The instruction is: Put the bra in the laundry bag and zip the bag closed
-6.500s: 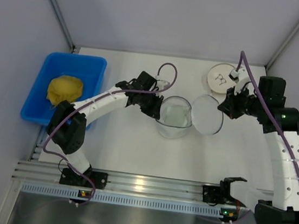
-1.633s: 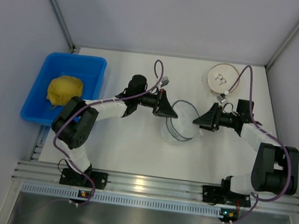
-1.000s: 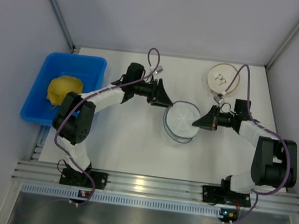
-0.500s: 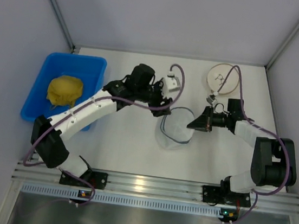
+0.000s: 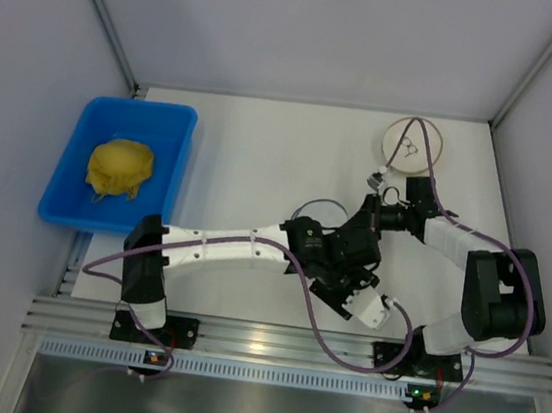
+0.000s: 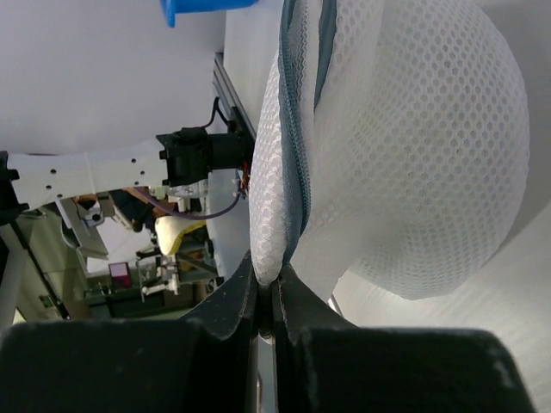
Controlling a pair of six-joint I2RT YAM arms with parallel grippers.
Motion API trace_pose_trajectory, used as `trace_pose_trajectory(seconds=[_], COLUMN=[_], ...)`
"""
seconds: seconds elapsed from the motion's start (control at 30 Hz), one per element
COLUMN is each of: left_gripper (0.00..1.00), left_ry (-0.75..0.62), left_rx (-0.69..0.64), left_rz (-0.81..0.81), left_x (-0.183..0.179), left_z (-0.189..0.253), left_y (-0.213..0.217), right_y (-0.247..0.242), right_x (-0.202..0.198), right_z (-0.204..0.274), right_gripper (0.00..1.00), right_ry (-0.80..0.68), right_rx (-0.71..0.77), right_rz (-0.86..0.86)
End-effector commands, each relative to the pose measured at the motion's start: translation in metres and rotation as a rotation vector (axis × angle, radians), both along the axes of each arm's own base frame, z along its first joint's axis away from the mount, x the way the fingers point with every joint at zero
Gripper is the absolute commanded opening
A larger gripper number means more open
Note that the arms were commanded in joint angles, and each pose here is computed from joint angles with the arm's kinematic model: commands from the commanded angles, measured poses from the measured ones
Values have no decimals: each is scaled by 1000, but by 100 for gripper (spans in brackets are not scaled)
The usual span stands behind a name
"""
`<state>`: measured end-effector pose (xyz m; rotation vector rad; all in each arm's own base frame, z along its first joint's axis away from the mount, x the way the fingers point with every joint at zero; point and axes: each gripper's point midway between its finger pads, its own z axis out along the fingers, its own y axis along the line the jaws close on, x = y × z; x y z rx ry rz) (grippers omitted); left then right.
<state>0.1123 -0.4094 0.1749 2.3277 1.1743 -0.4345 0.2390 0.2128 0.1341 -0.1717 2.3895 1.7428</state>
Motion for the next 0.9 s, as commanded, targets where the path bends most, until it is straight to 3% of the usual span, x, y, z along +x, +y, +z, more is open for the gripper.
trace_pose_trajectory(seconds=[0.0, 0.37, 0.7, 0.83, 0.87], left_gripper=[55, 56, 56, 52, 48], left_ry=[-122, -337, -504, -532, -536], left_rx=[162, 433, 551, 579, 577], left_rz=[-60, 77, 159, 173, 176], left_x=[-6, 29, 58, 64, 65], left_z=[-17, -62, -74, -77, -76], left_y=[9, -9, -1, 3, 3], right_y=[10, 26, 31, 30, 30], right_x=[2, -7, -8, -7, -8], right_z=[6, -3, -4, -4, -4], right_gripper=[0, 0, 0, 0, 0], right_ry=[-25, -32, -24, -28, -27], right_rx=[-7, -75, -73, -71, -72], right_rz=[21, 42, 52, 52, 53])
